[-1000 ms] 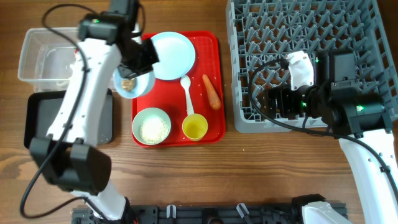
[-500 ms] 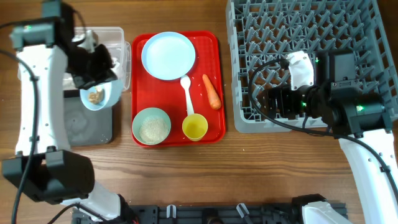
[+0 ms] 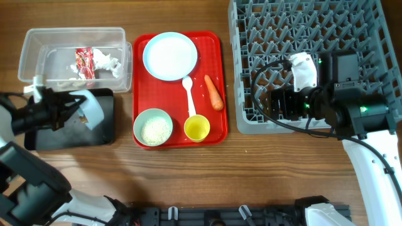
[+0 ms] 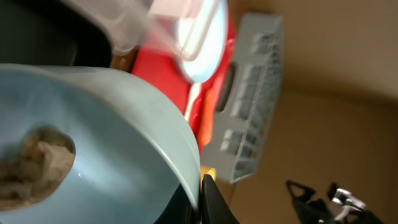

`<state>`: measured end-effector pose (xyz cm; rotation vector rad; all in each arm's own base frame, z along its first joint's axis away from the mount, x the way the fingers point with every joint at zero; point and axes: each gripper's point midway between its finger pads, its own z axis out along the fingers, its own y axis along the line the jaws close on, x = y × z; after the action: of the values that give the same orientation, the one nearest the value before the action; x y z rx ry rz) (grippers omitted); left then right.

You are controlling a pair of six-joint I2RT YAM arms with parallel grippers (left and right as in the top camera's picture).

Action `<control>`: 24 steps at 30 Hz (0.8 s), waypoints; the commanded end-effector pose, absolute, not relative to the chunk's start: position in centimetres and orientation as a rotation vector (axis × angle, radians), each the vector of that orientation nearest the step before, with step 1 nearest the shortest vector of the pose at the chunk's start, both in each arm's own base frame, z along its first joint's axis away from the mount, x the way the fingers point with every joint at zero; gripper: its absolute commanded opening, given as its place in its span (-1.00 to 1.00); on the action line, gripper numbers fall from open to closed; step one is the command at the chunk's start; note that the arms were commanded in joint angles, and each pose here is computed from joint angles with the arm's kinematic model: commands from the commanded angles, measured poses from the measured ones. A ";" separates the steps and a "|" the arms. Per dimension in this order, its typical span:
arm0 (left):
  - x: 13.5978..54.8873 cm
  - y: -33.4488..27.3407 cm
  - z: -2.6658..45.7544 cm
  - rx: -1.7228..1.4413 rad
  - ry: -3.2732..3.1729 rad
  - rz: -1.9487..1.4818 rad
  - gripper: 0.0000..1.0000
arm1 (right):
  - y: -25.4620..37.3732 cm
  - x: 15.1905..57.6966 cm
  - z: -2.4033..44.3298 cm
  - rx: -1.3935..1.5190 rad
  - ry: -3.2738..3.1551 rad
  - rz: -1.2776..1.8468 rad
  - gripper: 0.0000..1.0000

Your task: Sort waste into correct bins and load items into the dishwasher rack

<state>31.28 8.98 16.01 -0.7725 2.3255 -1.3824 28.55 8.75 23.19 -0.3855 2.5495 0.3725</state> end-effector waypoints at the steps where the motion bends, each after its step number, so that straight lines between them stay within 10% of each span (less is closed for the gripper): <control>1: 31.0 11.0 17.6 -0.755 2.055 -1.460 -0.92 | 9.2 28.5 23.7 -0.394 2.538 0.401 0.99; 24: 31.2 6.7 26.1 -0.571 1.903 -1.586 -0.92 | 9.2 28.4 23.6 -0.396 2.544 0.400 1.00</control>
<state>30.68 10.12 21.15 -0.9116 1.8363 -1.7019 28.27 8.71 23.02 -0.3850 2.5633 0.3739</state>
